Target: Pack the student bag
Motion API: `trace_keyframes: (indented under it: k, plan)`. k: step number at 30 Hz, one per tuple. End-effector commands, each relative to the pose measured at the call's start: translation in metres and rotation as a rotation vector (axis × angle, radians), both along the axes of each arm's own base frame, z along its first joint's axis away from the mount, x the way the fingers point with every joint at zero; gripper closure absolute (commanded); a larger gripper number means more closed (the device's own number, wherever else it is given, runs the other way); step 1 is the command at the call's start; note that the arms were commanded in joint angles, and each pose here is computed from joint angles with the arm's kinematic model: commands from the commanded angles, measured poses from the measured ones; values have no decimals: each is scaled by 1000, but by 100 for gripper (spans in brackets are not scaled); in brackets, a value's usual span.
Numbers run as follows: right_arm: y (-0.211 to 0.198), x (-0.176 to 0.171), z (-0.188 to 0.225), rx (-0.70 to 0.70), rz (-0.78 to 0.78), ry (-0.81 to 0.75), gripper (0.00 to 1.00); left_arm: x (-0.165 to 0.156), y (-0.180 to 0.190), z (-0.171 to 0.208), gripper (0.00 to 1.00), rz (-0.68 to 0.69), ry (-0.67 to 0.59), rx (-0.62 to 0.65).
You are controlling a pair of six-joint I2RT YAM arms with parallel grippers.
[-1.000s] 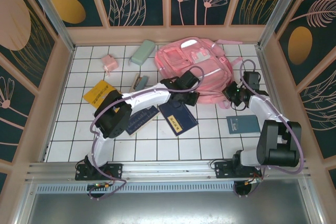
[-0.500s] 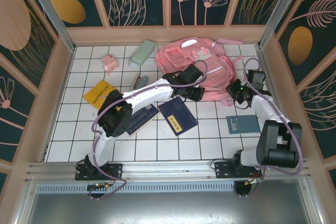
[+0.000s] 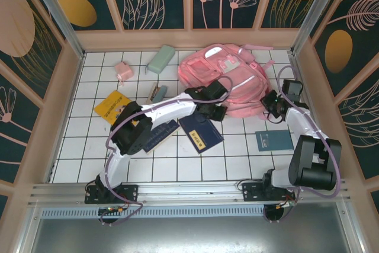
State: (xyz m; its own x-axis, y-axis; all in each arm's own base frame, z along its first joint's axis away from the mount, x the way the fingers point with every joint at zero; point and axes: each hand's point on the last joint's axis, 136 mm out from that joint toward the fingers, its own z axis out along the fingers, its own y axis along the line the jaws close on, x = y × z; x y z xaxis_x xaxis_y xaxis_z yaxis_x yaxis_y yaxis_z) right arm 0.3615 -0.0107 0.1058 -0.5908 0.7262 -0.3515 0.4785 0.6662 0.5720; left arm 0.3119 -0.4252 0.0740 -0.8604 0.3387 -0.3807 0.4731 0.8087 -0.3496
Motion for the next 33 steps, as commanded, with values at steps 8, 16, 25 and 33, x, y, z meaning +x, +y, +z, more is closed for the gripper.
trace_keyframes:
  k: [8, 16, 25, 33]
  plan:
    - [-38, 10, 15, -115, -98, -56, 100, 68, 118, -9, 100, 214, -56, 187]
    - [-21, 11, 22, -54, -39, -92, 70, 80, 86, 1, 100, 186, -30, 87]
    - [46, -31, 20, 25, 34, -40, 32, 62, 51, 11, 100, 131, -13, 4]
    - [103, -58, -2, 186, 52, -21, 36, 53, 48, 8, 100, 102, -6, 8]
